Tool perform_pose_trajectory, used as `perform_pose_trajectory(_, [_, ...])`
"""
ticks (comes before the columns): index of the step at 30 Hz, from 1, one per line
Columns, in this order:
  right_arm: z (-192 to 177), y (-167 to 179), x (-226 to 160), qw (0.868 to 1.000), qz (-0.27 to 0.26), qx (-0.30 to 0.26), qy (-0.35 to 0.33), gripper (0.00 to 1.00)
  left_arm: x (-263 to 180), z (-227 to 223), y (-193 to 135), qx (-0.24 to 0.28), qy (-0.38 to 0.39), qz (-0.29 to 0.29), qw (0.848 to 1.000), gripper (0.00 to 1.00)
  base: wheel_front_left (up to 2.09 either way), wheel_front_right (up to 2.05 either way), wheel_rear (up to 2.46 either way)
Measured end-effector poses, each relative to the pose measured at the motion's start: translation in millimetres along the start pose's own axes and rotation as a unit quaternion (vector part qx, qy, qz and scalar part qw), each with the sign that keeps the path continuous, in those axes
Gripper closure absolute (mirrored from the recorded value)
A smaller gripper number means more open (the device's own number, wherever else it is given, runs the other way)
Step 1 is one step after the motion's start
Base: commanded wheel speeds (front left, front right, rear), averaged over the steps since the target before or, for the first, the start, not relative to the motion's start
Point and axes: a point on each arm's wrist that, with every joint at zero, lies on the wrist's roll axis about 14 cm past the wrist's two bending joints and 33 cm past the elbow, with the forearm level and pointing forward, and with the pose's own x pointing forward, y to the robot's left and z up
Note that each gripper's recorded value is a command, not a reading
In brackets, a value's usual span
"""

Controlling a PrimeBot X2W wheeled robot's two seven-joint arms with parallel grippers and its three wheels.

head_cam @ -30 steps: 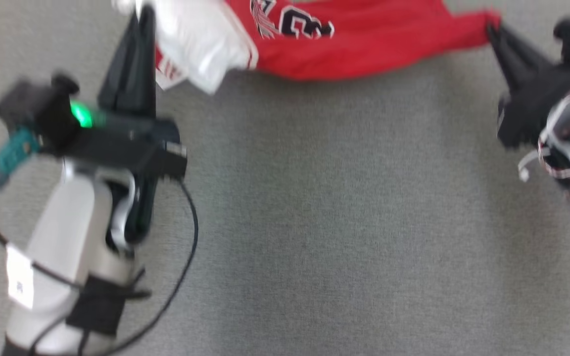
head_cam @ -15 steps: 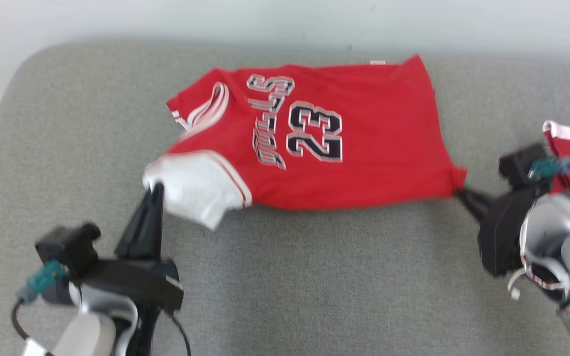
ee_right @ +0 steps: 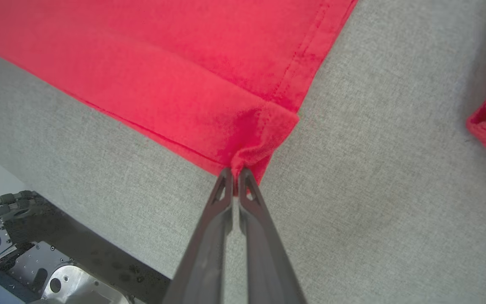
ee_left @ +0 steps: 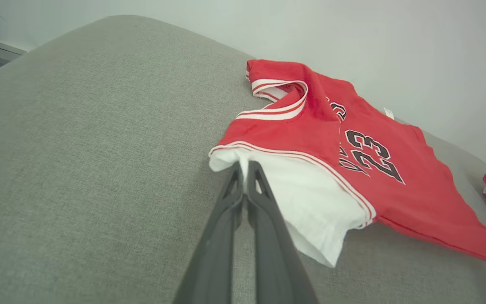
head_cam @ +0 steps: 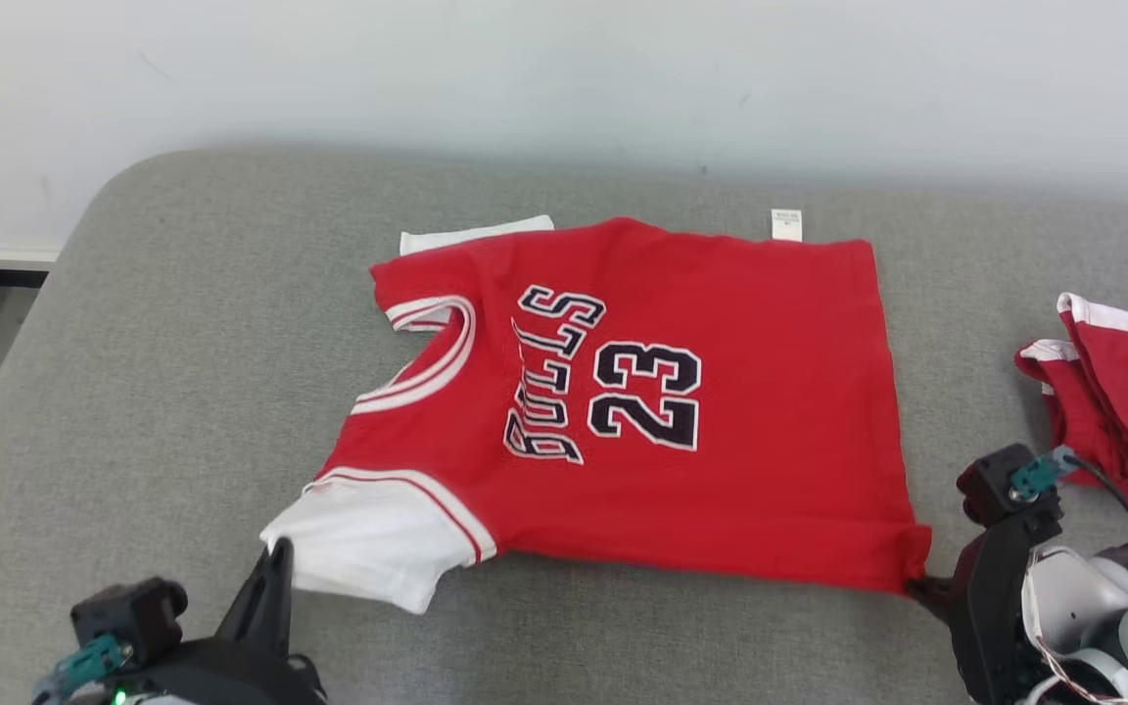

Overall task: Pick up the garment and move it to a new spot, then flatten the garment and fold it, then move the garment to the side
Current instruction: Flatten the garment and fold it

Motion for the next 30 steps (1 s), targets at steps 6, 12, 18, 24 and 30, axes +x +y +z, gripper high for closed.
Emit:
perform_pose_trajectory(6, [-16,16,-5,0.999,0.022,0.006,0.035,1.0,-16,-11,16,-0.002,0.029,0.035,0.999,1.0,0.0,0.0,0.0])
perform_pose_trajectory(12, [-33,20,-10,0.997,0.029,0.016,0.077,1.0,-32,-23,30,-0.009,0.058,0.071,0.996,1.0,0.0,0.0,0.0])
perform_pose_trajectory(18, [-43,24,-11,0.994,0.034,0.026,0.104,1.0,-50,-45,35,-0.029,0.103,0.092,0.99,1.0,0.0,0.0,0.0])
perform_pose_trajectory(24, [-48,25,-10,0.992,0.033,0.033,0.121,1.0,-65,-56,35,-0.036,0.138,0.096,0.985,1.0,0.0,0.0,0.0])
perform_pose_trajectory(30, [-51,24,-12,0.99,0.031,0.043,0.131,1.0,-72,-58,31,-0.041,0.159,0.089,0.982,1.0,0.0,0.0,0.0])
